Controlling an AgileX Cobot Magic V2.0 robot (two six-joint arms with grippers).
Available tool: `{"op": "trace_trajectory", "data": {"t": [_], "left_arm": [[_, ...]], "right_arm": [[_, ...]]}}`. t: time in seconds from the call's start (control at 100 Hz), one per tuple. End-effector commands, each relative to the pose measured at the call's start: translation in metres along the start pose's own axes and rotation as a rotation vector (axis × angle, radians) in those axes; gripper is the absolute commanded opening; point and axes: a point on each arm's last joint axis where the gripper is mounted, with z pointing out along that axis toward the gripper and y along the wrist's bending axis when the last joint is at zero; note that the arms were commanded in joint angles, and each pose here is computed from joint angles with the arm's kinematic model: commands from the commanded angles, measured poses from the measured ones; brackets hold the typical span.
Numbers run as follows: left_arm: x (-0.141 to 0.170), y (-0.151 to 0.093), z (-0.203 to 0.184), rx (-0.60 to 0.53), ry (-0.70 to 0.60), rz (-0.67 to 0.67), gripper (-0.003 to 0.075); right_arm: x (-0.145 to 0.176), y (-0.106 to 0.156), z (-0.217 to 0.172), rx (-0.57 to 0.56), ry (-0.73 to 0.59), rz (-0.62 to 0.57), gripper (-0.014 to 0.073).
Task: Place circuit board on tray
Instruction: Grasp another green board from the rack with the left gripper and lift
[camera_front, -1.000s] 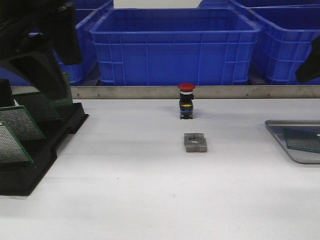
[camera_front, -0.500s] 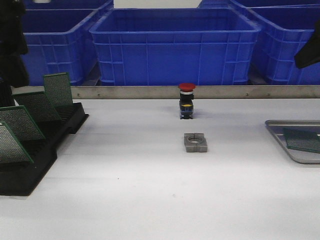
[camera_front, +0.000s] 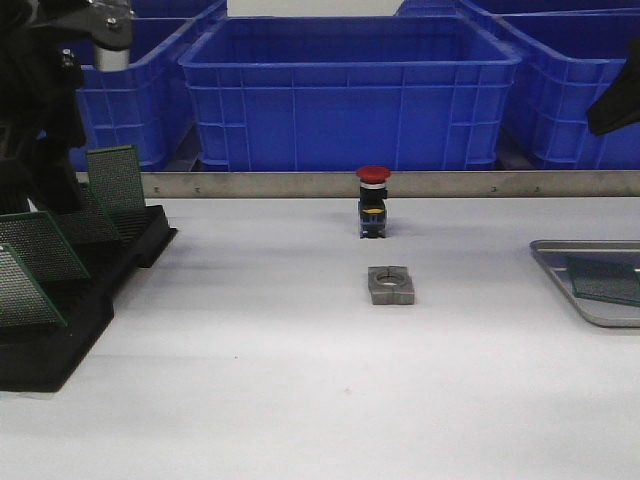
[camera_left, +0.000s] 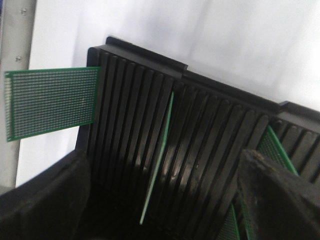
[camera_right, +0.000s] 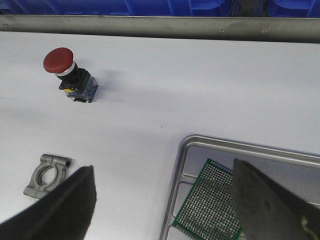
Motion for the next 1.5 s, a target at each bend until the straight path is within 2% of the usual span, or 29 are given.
{"op": "trace_trajectory", "data": {"t": [0.0, 0.23, 0.3, 0.37, 0.49, 0.56, 0.76, 0.92, 1.14, 1.32, 1.49], "left_arm": [[-0.005, 0.016, -0.014, -0.110, -0.053, 0.009, 0.0566], [-0.008, 0.017, 0.001, -0.115, -0.060, 0.018, 0.0562], [-0.008, 0.017, 0.003, -0.119, -0.062, 0.020, 0.0519], [-0.008, 0.017, 0.004, -0.119, -0.062, 0.020, 0.0405], [-0.008, 0.017, 0.004, -0.119, -0.063, 0.020, 0.0116], [-0.008, 0.017, 0.004, -0.120, -0.064, 0.020, -0.0018], [-0.005, 0.019, -0.002, -0.144, -0.033, 0.068, -0.0020], [-0.002, 0.020, -0.023, -0.159, -0.028, 0.063, -0.0020], [-0.008, 0.019, -0.066, -0.200, -0.133, -0.016, -0.0020], [-0.031, 0.004, -0.089, -0.168, -0.260, -0.053, -0.0020], [-0.063, -0.022, -0.093, -0.073, -0.346, 0.003, -0.0020]], "right_arm": [[-0.016, 0.004, -0.012, -0.008, -0.071, 0.001, 0.0578], [-0.016, 0.004, -0.012, -0.008, -0.071, 0.001, 0.0578], [-0.016, 0.004, -0.012, -0.008, -0.071, 0.001, 0.0578], [-0.016, 0.004, -0.012, -0.008, -0.071, 0.001, 0.0578], [-0.016, 0.004, -0.012, -0.008, -0.071, -0.003, 0.0578], [-0.016, 0.004, -0.012, -0.008, -0.071, -0.003, 0.0578], [-0.016, 0.004, -0.012, -0.007, -0.071, -0.003, 0.0578], [-0.016, 0.004, -0.012, -0.008, -0.071, -0.003, 0.0578], [-0.016, 0.005, -0.012, -0.020, -0.068, -0.004, 0.0578], [-0.014, 0.014, -0.013, -0.115, -0.048, -0.066, 0.0578], [-0.011, 0.026, -0.015, -0.250, -0.033, -0.176, 0.0578]]}}
